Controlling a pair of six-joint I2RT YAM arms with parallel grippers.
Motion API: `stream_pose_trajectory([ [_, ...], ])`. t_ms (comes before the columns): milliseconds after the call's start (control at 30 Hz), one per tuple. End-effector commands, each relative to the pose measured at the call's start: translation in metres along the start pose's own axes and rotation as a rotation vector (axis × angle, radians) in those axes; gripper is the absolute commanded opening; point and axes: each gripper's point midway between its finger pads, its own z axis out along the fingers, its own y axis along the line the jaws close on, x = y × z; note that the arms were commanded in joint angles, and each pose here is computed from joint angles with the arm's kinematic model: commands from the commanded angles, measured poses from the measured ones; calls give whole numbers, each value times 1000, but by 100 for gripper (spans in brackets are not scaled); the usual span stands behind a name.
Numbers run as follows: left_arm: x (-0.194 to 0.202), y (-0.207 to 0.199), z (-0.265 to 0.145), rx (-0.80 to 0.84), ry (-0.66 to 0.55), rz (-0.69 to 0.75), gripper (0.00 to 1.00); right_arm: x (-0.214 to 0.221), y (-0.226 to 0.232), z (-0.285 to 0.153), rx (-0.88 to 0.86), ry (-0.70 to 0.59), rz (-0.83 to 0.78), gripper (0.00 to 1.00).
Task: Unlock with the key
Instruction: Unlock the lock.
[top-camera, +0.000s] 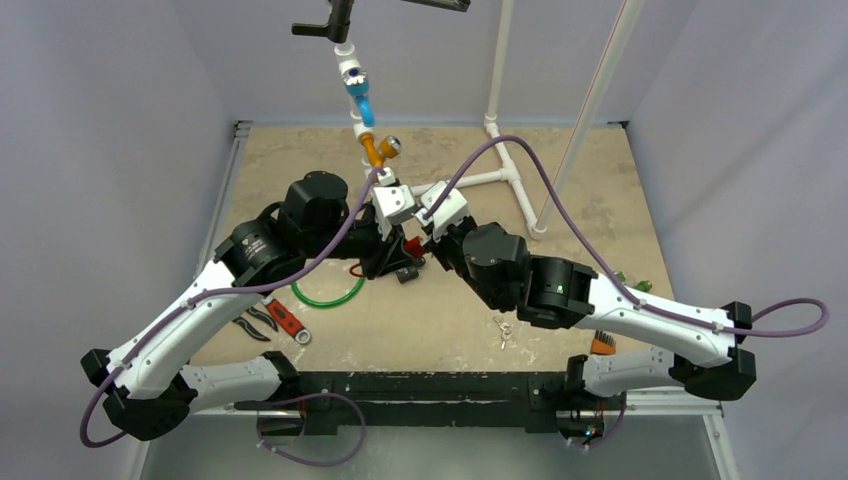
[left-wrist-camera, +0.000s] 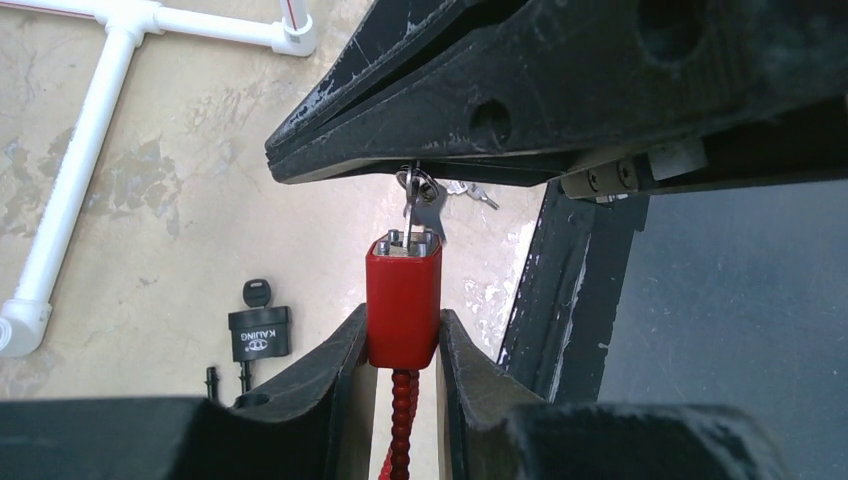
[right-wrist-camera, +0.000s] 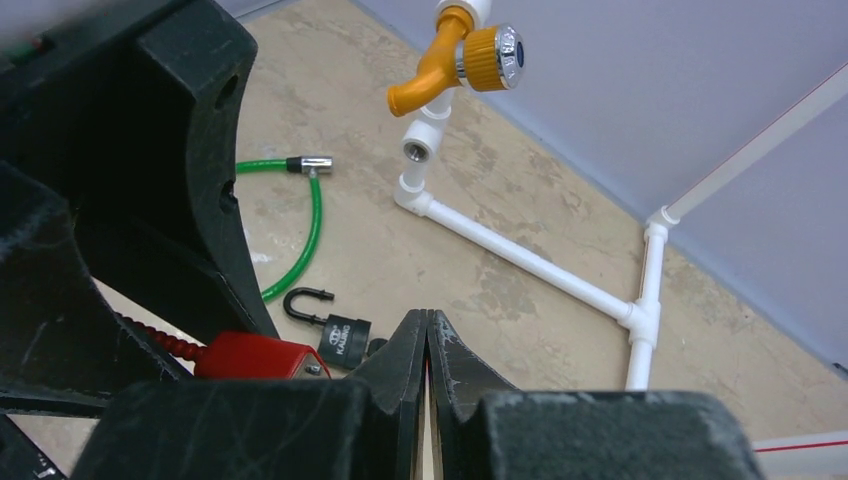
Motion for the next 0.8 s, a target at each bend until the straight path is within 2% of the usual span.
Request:
stream_pose_trajectory([
  [0,-27,3,-3,-16,-97,13,0,-10,15,1,-13,-46,41,0],
  [333,-39,9,-8,-45,-138,23,0,-4,58,2,-60,-42,74,0],
  [500,-50,15,-23,-73,-183,-5,0,11,63,2,-73,-10,80,0],
  [767,-44,20,-28,-93,-183,-17,0,23,73,-3,-117,30,63,0],
])
